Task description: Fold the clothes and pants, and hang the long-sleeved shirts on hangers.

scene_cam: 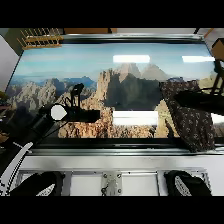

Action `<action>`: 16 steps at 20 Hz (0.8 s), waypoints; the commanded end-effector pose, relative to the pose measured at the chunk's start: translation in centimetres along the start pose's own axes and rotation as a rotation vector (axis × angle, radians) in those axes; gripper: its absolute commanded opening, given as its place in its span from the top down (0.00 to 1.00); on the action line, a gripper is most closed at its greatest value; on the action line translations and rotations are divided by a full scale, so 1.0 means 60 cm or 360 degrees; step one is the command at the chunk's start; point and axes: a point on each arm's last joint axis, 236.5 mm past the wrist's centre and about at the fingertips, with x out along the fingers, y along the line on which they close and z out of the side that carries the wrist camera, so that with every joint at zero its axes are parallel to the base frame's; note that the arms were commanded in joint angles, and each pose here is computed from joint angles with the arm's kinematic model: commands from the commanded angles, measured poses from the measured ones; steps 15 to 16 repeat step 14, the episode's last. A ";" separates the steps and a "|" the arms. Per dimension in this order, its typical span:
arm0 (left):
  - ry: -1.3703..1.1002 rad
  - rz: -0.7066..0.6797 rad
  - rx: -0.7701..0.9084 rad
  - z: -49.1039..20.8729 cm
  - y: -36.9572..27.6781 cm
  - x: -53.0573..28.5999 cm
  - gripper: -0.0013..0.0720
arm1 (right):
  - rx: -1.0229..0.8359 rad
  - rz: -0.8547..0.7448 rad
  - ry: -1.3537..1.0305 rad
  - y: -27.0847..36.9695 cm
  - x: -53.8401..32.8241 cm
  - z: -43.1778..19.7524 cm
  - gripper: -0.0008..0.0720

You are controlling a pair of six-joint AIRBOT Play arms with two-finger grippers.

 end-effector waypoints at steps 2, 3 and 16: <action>0.0000 -0.0001 -0.0001 0.000 0.000 0.000 0.98 | -0.0099 0.0134 0.0142 0.051 0.019 -0.035 0.96; -0.0002 -0.0001 -0.0001 0.001 0.000 0.000 0.98 | -0.0098 0.0134 0.0140 0.051 0.019 -0.035 0.96; -0.0002 -0.0001 -0.0001 0.001 0.000 0.000 0.98 | -0.0098 0.0133 0.0141 0.051 0.019 -0.035 0.96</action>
